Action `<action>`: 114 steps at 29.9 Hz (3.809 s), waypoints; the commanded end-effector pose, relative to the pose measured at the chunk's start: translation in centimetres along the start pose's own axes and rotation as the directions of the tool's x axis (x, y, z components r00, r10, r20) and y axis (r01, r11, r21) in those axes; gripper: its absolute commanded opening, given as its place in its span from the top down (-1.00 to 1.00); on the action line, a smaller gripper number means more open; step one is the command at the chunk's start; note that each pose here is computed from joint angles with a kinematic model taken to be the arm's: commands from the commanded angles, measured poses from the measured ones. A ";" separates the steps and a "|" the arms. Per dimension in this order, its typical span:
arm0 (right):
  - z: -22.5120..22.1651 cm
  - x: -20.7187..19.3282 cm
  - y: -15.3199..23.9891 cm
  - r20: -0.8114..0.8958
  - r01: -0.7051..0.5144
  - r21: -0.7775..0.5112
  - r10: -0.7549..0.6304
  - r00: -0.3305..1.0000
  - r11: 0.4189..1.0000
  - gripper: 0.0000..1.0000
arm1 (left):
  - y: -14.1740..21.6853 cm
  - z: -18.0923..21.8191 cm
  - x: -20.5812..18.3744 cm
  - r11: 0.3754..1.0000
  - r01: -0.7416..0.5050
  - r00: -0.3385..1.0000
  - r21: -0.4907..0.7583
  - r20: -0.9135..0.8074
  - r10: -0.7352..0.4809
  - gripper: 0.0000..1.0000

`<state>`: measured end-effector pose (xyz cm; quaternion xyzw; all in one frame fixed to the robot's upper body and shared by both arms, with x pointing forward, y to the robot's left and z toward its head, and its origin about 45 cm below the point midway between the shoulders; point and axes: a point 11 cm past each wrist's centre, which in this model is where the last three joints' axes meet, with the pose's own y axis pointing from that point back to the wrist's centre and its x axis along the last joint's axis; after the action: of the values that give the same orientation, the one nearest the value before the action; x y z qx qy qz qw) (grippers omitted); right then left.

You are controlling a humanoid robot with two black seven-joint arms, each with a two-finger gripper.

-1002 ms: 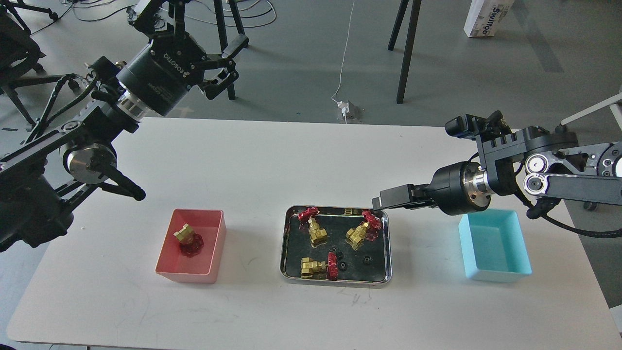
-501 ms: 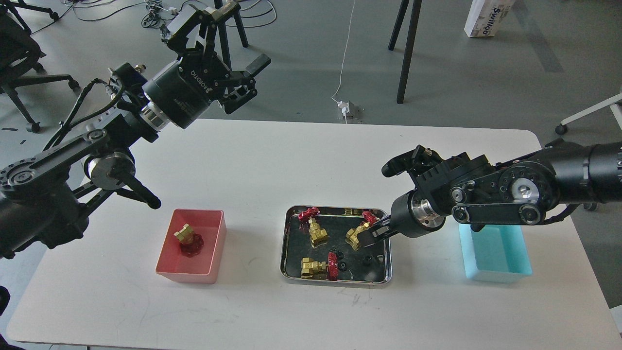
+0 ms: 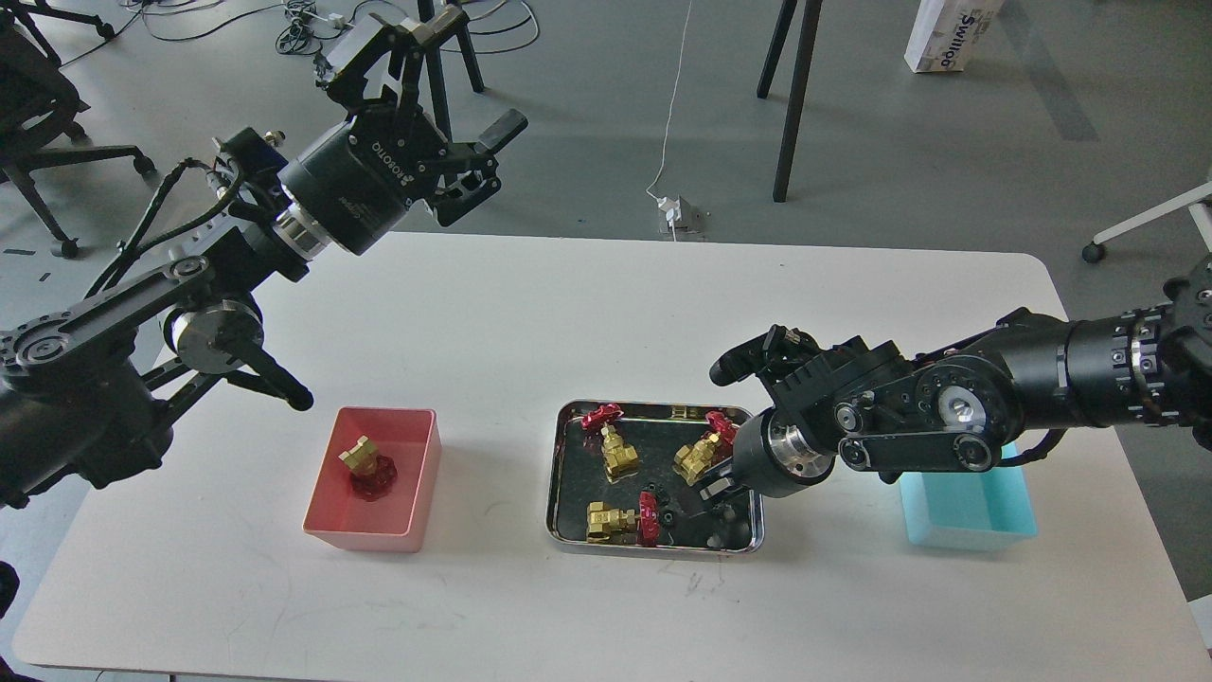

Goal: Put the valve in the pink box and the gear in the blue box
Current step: 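Lower the right gripper and grasp the small black gear, then lift the gear and carry it over the light blue box, then release the gear into the blue box and hold the right gripper above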

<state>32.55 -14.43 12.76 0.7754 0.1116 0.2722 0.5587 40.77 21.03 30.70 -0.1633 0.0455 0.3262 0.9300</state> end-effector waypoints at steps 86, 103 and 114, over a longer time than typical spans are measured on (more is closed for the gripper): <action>19.5 -8.1 18.5 0.330 -0.291 -0.391 0.428 0.842 0.873 0.76 | 0.3 -3.6 -0.9 1.000 -0.018 0.996 0.018 -0.085 0.020 -0.99; 17.3 -13.0 14.0 0.472 -0.237 -0.289 0.354 0.808 0.927 -0.97 | 0.2 -4.4 -1.1 0.999 -0.022 0.995 0.024 -0.097 0.024 -0.99; 17.7 -10.7 15.9 0.513 -0.352 -0.302 0.462 0.723 0.886 -1.00 | 0.9 -4.4 0.5 0.997 -0.062 0.996 0.042 -0.068 0.065 -0.99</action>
<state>30.49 -39.38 19.27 0.7693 -0.2362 0.1497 0.5745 40.23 19.98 25.96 -0.1572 0.0965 0.3424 0.9213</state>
